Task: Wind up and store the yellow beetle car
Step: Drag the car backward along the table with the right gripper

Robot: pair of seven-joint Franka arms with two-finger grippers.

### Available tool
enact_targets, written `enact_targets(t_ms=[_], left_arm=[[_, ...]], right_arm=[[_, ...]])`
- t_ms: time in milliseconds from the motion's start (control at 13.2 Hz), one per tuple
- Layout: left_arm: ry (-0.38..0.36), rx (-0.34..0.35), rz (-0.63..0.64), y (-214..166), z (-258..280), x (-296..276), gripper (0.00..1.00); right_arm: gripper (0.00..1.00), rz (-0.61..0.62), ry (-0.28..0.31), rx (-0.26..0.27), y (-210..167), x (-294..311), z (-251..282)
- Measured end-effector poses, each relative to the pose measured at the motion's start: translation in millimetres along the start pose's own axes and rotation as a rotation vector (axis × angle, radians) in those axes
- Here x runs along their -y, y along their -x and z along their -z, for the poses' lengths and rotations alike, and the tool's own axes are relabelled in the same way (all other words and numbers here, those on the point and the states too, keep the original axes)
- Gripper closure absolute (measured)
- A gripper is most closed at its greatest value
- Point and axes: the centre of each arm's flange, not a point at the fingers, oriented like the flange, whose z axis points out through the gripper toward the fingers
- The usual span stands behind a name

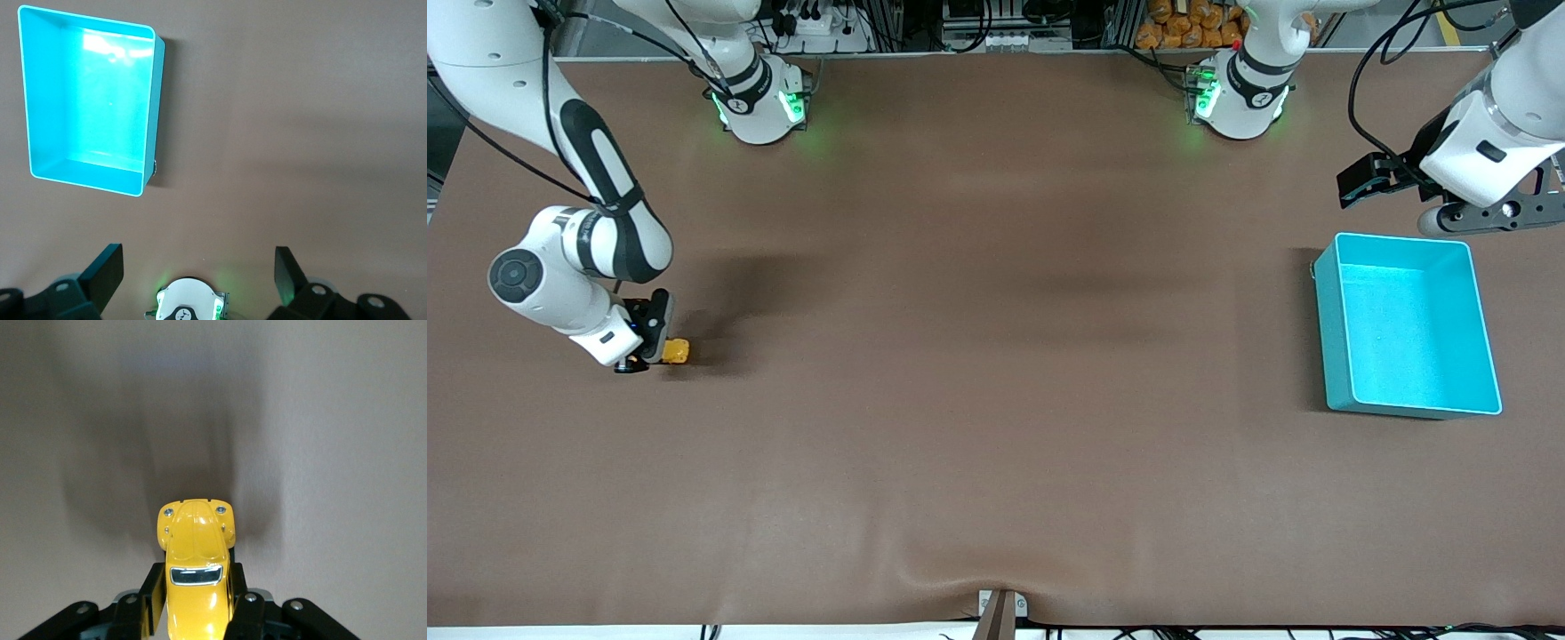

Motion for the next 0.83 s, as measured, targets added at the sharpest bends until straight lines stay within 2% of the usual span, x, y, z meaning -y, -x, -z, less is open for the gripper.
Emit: enact_targets(t_ms=[378, 833], left_arm=[[0.000, 0.000, 0.000, 0.0, -0.1, 0.1, 0.00], [0.000, 0.000, 0.000, 0.0, -0.1, -0.1, 0.00]], right_arm=[[0.57, -0.006, 0.003, 0.002, 21.2, -0.8, -1.5], [0.57, -0.008, -0.017, 0.000, 26.8, -5.2, -1.2]])
